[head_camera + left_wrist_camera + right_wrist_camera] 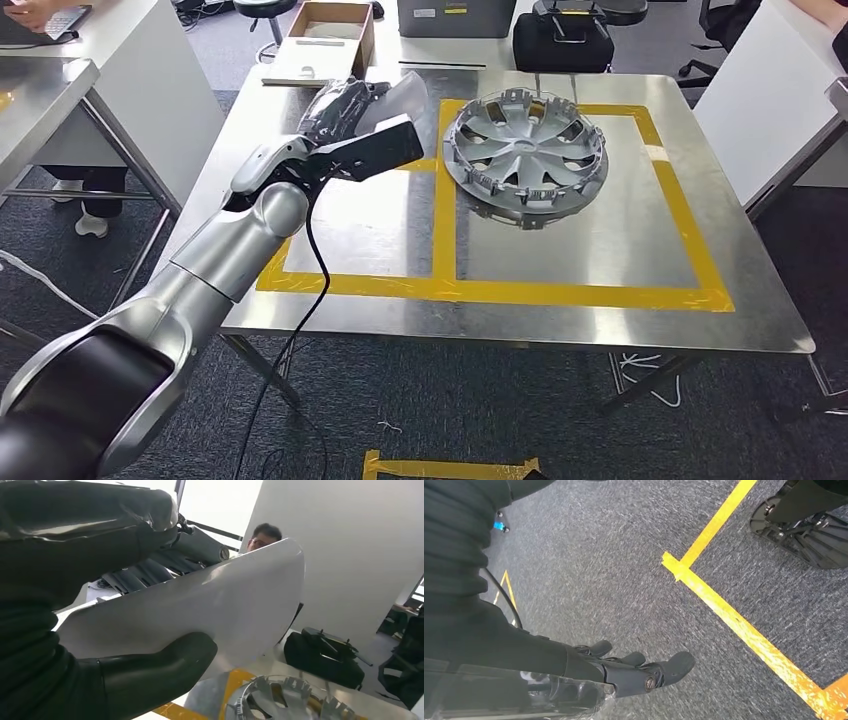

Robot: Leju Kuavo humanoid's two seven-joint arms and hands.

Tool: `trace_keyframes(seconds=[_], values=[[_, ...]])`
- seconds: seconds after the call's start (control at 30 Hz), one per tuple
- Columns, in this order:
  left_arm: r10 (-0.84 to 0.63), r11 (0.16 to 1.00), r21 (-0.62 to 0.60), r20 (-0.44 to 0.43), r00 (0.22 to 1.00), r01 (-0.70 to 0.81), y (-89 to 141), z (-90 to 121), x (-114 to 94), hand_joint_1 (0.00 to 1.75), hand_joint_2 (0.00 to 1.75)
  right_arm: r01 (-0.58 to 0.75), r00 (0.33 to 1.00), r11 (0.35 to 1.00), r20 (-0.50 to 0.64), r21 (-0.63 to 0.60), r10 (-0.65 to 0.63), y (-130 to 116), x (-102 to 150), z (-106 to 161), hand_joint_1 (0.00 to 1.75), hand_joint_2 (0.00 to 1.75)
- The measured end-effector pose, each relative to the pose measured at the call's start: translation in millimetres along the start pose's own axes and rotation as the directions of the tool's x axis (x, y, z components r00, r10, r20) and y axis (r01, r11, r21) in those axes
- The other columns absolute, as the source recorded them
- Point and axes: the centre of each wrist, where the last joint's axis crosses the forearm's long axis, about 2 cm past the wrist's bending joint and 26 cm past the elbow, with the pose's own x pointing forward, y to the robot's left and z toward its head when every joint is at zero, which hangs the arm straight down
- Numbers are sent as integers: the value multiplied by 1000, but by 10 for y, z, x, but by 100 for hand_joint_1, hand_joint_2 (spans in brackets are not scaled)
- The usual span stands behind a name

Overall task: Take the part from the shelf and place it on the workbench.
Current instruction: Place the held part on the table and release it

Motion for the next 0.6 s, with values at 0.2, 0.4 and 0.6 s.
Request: trace_keyframes(seconds=[0.2, 0.4, 0.6], values=[[7, 1000, -16, 10, 1000, -6, -74, -12, 68, 175, 175, 13, 1000, 1000, -10, 8, -13, 39, -55, -5, 0, 175], [-2, 1000, -20, 11, 1000, 2, -98, -15, 89, 175, 175, 21, 1000, 1000, -11, 4, -21, 39, -64, -6, 0, 175], [-13, 1000, -22, -7, 1000, 12, -124, -9, 69, 175, 175, 33, 999, 999, -11, -1, -33, 31, -68, -6, 0, 175]])
